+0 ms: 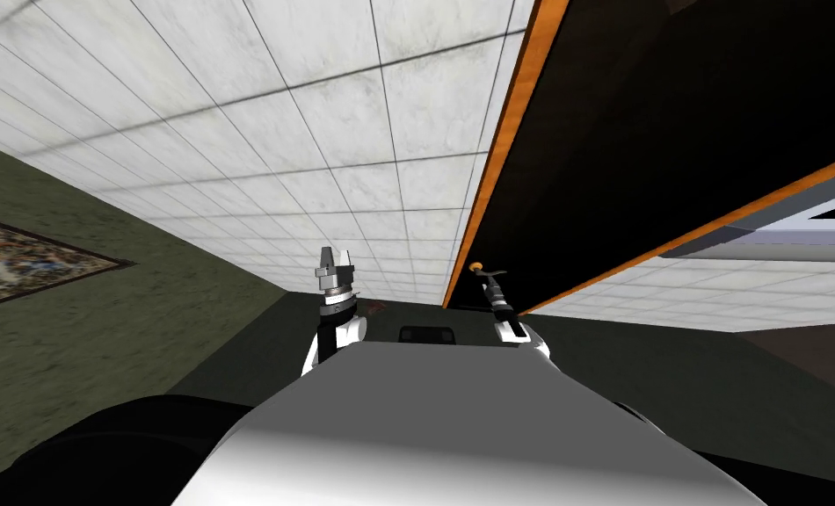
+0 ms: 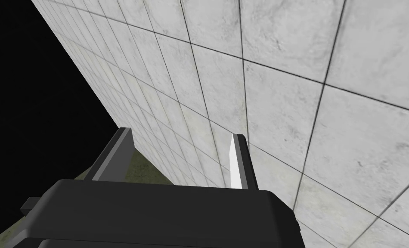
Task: Pull the door open
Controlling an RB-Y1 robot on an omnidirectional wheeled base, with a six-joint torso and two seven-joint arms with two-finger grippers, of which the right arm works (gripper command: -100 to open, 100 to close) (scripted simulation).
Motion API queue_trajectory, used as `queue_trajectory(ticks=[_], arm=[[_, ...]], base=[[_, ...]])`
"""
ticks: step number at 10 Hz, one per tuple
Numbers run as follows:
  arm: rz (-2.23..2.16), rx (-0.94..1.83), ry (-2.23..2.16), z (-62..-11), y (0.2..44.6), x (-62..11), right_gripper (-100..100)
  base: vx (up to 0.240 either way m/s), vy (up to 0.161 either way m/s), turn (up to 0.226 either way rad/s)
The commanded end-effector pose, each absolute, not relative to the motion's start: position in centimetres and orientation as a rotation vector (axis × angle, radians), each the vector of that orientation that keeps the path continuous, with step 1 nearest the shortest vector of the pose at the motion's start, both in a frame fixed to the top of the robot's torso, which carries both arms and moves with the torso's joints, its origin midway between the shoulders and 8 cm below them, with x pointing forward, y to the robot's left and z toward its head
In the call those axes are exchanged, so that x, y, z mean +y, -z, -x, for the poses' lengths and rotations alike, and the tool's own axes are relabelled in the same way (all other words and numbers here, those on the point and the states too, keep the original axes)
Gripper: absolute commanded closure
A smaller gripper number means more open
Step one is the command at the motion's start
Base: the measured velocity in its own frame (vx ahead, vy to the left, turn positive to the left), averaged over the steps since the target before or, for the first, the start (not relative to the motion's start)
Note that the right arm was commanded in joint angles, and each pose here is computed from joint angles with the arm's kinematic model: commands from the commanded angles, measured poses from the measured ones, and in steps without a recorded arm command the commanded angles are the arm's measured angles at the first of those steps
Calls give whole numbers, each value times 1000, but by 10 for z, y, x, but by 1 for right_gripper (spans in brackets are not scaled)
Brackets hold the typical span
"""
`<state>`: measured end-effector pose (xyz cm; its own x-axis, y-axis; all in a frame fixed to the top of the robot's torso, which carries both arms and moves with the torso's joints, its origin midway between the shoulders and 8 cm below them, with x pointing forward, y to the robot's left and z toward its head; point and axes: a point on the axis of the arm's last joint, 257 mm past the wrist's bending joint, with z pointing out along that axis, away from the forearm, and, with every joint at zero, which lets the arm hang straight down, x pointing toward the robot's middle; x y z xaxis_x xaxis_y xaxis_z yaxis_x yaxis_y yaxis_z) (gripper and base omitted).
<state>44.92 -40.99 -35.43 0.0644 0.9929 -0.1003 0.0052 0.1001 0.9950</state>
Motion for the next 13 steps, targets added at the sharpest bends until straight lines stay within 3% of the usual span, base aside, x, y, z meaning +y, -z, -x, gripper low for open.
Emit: queue_trajectory(ticks=[1, 6, 7, 13], arm=[[-1185, 1183, -1061, -442, 355, -432, -100], [-1209, 1149, -1024, -432, 356, -460, -100], [-1209, 1149, -1024, -432, 356, -460, 100], [-1202, 1161, -1034, -425, 356, -461, 100]], base=[[113, 27, 252], [114, -18, 124], [-5, 1, -27], [-23, -5, 24]])
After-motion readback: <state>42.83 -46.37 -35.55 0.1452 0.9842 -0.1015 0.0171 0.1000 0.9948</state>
